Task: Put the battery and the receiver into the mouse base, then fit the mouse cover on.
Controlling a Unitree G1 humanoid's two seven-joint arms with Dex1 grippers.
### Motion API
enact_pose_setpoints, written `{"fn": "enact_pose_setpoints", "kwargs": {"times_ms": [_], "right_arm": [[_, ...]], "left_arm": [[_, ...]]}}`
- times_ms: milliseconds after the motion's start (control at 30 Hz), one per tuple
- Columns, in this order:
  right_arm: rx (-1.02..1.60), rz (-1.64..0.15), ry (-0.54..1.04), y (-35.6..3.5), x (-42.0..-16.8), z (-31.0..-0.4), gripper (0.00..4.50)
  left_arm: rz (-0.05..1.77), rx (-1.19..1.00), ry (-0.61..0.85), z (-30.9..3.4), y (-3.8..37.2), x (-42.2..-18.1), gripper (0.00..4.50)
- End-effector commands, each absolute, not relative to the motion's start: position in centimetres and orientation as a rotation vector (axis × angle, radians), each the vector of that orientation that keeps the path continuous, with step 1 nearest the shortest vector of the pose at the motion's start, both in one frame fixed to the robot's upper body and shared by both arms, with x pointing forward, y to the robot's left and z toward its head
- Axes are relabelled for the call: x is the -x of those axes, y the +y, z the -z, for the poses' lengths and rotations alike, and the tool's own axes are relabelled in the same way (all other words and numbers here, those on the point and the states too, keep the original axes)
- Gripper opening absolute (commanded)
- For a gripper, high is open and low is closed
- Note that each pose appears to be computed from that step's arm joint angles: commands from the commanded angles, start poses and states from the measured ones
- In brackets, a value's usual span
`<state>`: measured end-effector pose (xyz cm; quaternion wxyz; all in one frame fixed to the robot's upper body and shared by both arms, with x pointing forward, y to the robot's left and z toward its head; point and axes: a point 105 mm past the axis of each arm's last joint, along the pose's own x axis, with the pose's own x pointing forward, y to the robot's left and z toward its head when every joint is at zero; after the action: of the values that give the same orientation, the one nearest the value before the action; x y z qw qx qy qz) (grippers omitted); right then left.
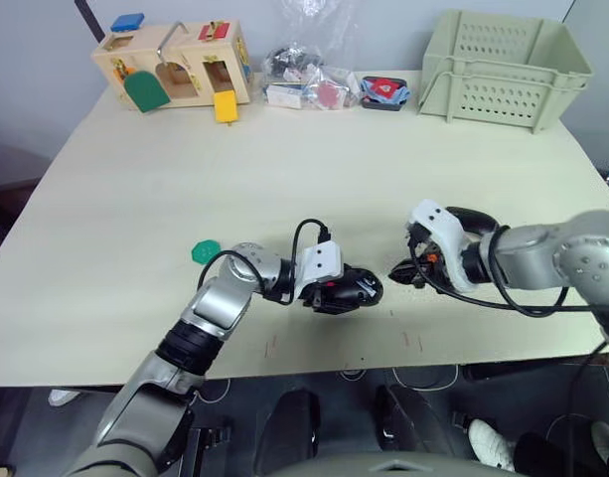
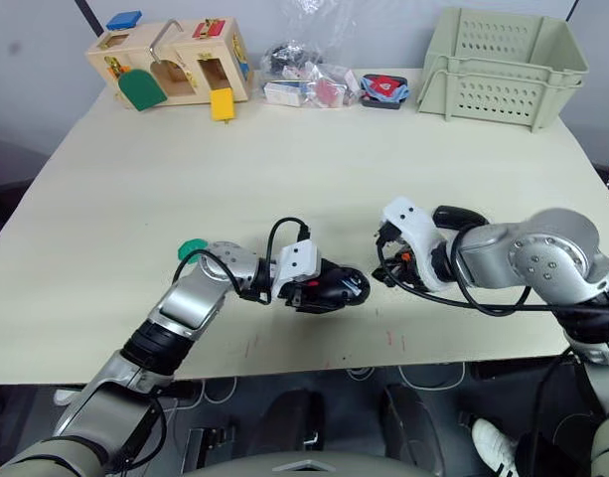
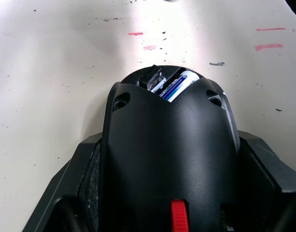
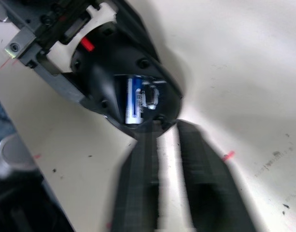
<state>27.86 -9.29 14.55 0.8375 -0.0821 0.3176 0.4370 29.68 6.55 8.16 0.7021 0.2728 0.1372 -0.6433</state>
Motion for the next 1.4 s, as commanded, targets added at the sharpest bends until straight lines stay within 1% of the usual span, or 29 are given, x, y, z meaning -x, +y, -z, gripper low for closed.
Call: {"fn": "enact_pose_setpoints", "kwargs": {"times_ms": [33, 133, 333, 500, 767, 1033, 1400], "right_arm": [[0.152, -0.962, 0.426, -8.8, -27.9, -16.9, 0.02], [0.131, -0.997, 0.329, -8.5, -27.3, -16.9, 0.02], [0.176, -1.123, 0.171, -7.5, -26.0, -15.3, 0.02], [0.174, -1.158, 0.066, -7.4, -25.9, -14.4, 0.02], [0.203, -1.152, 0.044, -7.5, -26.4, -11.8, 0.02], [0.208, -1.128, 0.02, -7.0, -27.5, -10.9, 0.02], [0.231, -1.12, 0.037, -6.8, -28.3, -9.6, 0.02]], "left_arm": [[1.427, -0.606, 0.438, -5.7, 8.0, -29.1, 2.96], [1.427, -0.606, 0.44, -5.7, 8.1, -29.2, 2.96], [1.423, -0.606, 0.444, -5.7, 8.2, -29.4, 2.96], [1.427, -0.614, 0.447, -5.7, 8.3, -29.3, 2.96], [1.424, -0.606, 0.455, -5.6, 8.5, -29.2, 2.96], [1.41, -0.608, 0.455, -5.7, 8.8, -29.5, 2.96], [1.416, -0.615, 0.455, -5.7, 8.8, -29.4, 2.96]]}}
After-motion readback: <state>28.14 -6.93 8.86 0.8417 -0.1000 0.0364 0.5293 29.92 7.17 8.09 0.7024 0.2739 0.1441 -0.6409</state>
